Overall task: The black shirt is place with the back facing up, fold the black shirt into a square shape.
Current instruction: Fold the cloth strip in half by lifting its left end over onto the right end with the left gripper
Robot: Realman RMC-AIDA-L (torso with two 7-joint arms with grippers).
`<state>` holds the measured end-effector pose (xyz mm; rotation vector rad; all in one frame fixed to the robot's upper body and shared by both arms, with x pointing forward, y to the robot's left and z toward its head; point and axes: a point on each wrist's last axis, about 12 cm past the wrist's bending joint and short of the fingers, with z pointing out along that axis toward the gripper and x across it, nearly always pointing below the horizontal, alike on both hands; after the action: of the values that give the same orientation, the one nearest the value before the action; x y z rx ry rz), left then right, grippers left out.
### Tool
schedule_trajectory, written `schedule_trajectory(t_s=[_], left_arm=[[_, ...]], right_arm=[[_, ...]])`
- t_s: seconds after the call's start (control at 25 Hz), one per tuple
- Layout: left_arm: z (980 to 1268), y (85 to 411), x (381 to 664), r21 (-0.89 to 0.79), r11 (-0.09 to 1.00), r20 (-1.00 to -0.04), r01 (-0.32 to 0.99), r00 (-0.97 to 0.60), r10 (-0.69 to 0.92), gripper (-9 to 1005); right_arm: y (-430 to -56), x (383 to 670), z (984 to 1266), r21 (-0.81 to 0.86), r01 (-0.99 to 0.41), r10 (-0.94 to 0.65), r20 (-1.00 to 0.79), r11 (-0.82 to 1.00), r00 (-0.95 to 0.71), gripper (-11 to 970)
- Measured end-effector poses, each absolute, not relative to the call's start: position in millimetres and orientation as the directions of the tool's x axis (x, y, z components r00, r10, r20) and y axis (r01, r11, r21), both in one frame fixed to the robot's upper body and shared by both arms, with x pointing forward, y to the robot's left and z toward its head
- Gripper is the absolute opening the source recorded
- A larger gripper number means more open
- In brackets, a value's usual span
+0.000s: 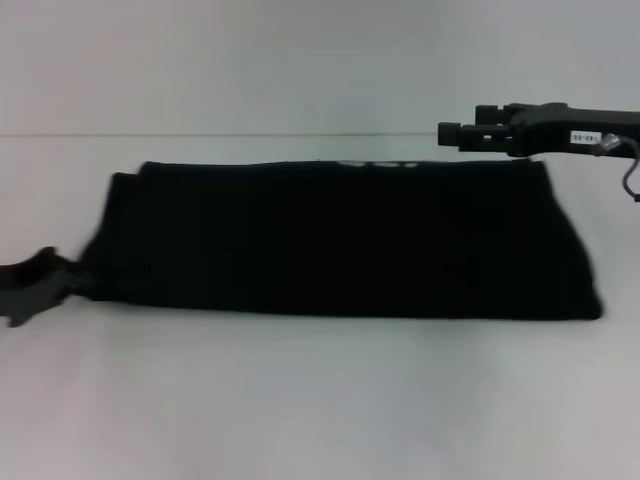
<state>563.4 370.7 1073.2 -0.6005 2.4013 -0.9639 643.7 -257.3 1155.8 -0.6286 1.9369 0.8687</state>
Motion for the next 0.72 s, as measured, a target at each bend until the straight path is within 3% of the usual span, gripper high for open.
schedule_trajectory(t_s=[0.28,0.44,0.56,0.72], left_arm=[[1090.2,426.6,535.4,-0.695,0.670,-0.339,-0.261,-0.702,-0.626,28],[1115.0,431.2,539.4,-0.740,0.650,-0.367,-0.173,-0.705,-0.606,28],[1144.4,405.4,562.1,-0.809,0.587,-0.402,0.017,-0.745,-0.532,28],[1168.0,332.9,604.8,-0.847,0.476,-0.434,0.235,-0.823,-0.365,28]], right_arm=[[-242.2,650.1,1156.7,0.316,-0.708,-0.075,-0.884,0.631,-0.461,927],[-234.6,651.6,1155.1,0.318,-0.703,-0.066,-0.886,0.636,-0.460,927],[-234.3,652.1,1154.5,0.316,-0.697,-0.061,-0.887,0.644,-0.458,927],[-244.6,650.4,1153.2,0.321,-0.680,-0.033,-0.891,0.660,-0.453,927]])
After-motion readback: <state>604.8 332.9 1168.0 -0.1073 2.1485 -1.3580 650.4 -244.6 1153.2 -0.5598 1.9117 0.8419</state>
